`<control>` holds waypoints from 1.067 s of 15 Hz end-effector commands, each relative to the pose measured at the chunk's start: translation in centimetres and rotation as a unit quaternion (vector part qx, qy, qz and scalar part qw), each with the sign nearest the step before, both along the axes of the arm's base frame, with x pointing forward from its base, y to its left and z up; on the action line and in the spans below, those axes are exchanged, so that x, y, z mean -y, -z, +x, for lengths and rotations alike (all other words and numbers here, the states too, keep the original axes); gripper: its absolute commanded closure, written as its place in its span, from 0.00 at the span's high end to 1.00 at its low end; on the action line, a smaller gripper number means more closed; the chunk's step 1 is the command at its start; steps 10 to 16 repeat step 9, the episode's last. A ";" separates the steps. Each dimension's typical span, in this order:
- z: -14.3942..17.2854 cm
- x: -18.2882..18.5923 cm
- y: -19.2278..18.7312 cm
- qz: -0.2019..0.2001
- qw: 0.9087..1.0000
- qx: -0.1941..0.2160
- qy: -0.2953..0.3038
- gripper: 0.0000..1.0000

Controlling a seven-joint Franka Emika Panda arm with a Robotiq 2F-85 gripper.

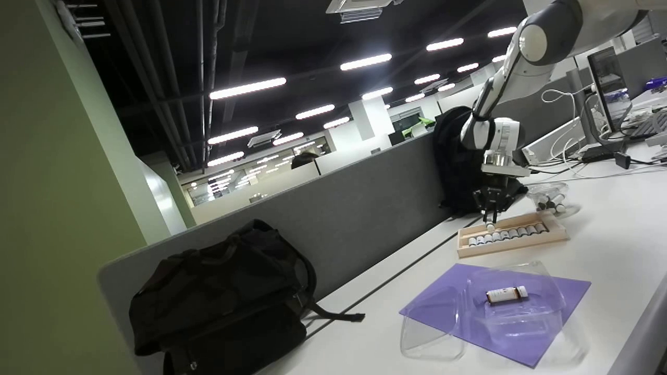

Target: Get the bottle and put it in the upper half of the cardboard box

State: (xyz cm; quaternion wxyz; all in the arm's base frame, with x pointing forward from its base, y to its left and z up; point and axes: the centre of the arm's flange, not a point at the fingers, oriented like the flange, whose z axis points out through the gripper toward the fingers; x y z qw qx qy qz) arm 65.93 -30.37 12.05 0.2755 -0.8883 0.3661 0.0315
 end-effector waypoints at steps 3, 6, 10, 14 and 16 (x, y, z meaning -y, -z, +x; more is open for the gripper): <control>0.9 -0.5 -1.0 -0.008 1.000 -0.006 0.003 0.65; 0.1 -0.8 -2.8 -0.021 1.000 0.007 -0.014 0.85; 0.7 -0.4 -1.6 -0.012 1.000 0.011 -0.012 0.81; 0.7 -0.4 -1.6 -0.012 1.000 0.011 -0.012 0.81; 0.7 -0.4 -1.6 -0.012 1.000 0.011 -0.012 0.81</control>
